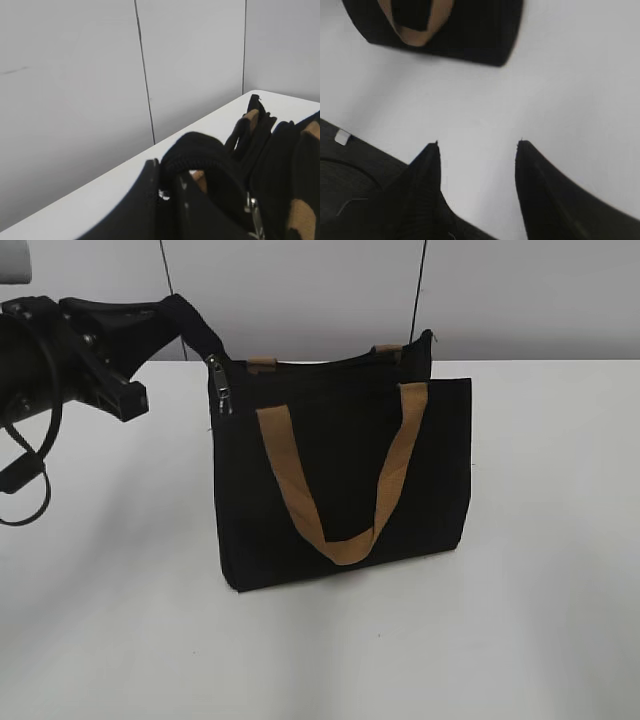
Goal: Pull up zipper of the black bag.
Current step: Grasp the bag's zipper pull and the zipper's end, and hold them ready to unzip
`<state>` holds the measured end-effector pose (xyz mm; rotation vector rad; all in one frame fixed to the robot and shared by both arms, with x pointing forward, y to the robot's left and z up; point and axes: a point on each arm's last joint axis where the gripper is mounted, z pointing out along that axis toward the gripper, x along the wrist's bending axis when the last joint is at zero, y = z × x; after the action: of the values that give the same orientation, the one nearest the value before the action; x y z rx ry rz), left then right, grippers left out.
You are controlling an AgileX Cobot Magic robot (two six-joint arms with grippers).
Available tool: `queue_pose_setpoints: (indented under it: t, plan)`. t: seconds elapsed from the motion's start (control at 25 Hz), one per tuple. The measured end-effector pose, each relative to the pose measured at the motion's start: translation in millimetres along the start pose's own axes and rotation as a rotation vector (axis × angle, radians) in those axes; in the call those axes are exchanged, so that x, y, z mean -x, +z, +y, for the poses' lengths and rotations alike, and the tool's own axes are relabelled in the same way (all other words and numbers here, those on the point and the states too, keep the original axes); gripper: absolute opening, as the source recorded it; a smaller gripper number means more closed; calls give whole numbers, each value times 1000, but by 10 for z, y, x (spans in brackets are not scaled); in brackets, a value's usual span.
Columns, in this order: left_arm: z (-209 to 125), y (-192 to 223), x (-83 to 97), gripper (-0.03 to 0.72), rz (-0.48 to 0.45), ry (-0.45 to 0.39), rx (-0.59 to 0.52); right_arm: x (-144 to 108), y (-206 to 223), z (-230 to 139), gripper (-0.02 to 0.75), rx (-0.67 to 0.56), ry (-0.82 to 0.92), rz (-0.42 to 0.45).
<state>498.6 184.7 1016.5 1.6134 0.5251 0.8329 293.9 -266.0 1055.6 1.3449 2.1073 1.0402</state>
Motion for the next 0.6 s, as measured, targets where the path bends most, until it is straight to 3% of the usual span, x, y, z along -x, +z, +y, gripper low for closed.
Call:
queue_pose_setpoints:
  t: [0.32,0.6]
  plan:
    - [77,-28,-7,19,8,-70,38,81,514,453,379,131,-91,159]
    - [78,-29,-7,19,7,-141,38,-14,1148,823,379,113,-161,341]
